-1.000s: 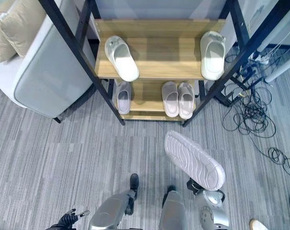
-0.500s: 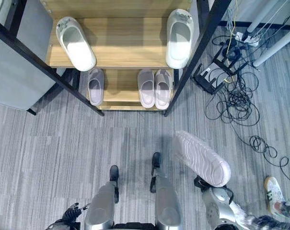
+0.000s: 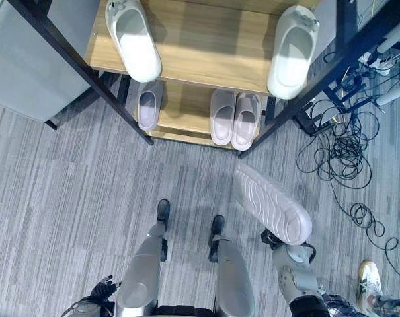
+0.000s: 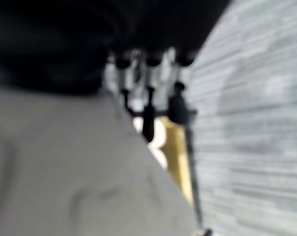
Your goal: Arrange the slippers neatly on the shoe rack.
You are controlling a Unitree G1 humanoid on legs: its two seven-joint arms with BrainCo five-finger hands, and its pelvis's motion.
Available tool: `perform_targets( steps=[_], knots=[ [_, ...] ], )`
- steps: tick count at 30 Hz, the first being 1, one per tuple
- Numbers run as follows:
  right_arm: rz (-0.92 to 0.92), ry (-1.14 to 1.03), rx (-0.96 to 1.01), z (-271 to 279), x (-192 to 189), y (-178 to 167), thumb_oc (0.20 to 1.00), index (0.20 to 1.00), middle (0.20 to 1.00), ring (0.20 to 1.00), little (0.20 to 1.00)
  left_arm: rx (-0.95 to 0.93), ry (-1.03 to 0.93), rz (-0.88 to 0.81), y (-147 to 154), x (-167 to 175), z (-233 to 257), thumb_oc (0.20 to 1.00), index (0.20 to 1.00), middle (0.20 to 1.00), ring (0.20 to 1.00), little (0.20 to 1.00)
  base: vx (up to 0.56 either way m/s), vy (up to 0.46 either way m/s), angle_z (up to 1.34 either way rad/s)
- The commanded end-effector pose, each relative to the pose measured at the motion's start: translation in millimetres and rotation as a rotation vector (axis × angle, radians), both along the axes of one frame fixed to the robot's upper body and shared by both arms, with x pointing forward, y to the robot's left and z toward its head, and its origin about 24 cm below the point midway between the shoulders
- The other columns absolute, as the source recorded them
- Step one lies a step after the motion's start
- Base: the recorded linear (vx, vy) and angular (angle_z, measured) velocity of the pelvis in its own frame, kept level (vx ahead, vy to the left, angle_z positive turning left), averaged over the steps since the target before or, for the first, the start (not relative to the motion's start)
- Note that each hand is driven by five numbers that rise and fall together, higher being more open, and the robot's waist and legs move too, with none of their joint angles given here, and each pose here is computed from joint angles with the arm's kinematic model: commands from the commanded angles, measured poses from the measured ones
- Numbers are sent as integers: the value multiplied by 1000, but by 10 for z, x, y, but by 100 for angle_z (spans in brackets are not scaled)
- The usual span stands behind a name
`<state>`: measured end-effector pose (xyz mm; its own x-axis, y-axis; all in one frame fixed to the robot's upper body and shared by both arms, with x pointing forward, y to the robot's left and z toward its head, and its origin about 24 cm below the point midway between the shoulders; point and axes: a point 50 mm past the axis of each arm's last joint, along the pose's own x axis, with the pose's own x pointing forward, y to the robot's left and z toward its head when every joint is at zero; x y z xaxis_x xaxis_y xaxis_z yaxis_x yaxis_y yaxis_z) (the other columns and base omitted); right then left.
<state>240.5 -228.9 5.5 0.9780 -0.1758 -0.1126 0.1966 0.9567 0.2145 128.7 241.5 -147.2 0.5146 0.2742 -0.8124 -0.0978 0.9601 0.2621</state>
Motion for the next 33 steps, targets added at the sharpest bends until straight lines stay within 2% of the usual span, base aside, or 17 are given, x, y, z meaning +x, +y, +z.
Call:
perform_targets(
  steps=[1, 5, 9, 10, 18, 19, 23, 24, 26, 29, 31, 32, 33],
  knots=[
    [0, -121, -2, 221, 38, 51, 200, 200, 200, 200, 200, 54, -55, 30, 184, 48, 91, 1000, 1000, 1000, 1000, 1000, 69, 134, 13],
    [-24, -108, 12, 177, 39, 48, 200, 200, 200, 200, 200, 65, -56, 21, 197, 44, 97, 1000, 1000, 1000, 1000, 1000, 59, 122, 23],
    [-51, -117, -92, 248, 135, -10, 200, 200, 200, 200, 200, 68, -66, -3, 172, 61, 103, 1000, 1000, 1000, 1000, 1000, 77, 40, 11],
    [-64, -115, -138, 284, 258, -26, 200, 200, 200, 200, 200, 62, -97, -13, 149, 144, 133, 1000, 1000, 1000, 1000, 1000, 99, -101, -12],
    [-112, -218, -217, 575, 443, -71, 200, 200, 200, 200, 200, 32, -222, -59, -19, 420, 247, 1000, 1000, 1000, 1000, 1000, 0, -53, 10],
    [-141, -271, -235, 711, 495, -109, 200, 200, 200, 200, 200, 22, -297, -103, -103, 547, 337, 1000, 1000, 1000, 1000, 1000, 52, -110, 12],
    [-180, -389, -397, 1121, 679, -128, 200, 200, 200, 200, 200, 3, -453, -25, -60, 802, 564, 1000, 1000, 1000, 1000, 1000, 0, -59, 34],
    [-215, -450, -538, 1394, 796, -143, 200, 200, 200, 200, 200, -3, -500, 0, -56, 884, 637, 1000, 1000, 1000, 1000, 1000, -20, 11, 22],
    [-232, -483, -606, 1537, 847, -147, 200, 200, 200, 200, 200, -11, -519, 8, -63, 928, 670, 1000, 1000, 1000, 1000, 1000, -11, 19, 20],
    [-343, -563, -789, 2077, 1056, -213, 200, 200, 200, 200, 200, -14, -547, -8, -99, 1003, 721, 1000, 1000, 1000, 1000, 1000, 7, 32, 13],
    [-397, -586, -816, 2309, 1134, -247, 200, 200, 200, 200, 200, -14, -553, -23, -114, 1025, 739, 1000, 1000, 1000, 1000, 1000, 34, 49, 10],
    [-472, -620, -868, 2688, 1218, -303, 200, 200, 200, 200, 200, -25, -562, -47, -149, 1037, 755, 1000, 1000, 1000, 1000, 1000, 55, 56, 16],
    [-498, -628, -866, 2786, 1230, -329, 200, 200, 200, 200, 200, -22, -559, -58, -151, 1035, 752, 1000, 1000, 1000, 1000, 1000, 65, 66, 14]
  ],
)
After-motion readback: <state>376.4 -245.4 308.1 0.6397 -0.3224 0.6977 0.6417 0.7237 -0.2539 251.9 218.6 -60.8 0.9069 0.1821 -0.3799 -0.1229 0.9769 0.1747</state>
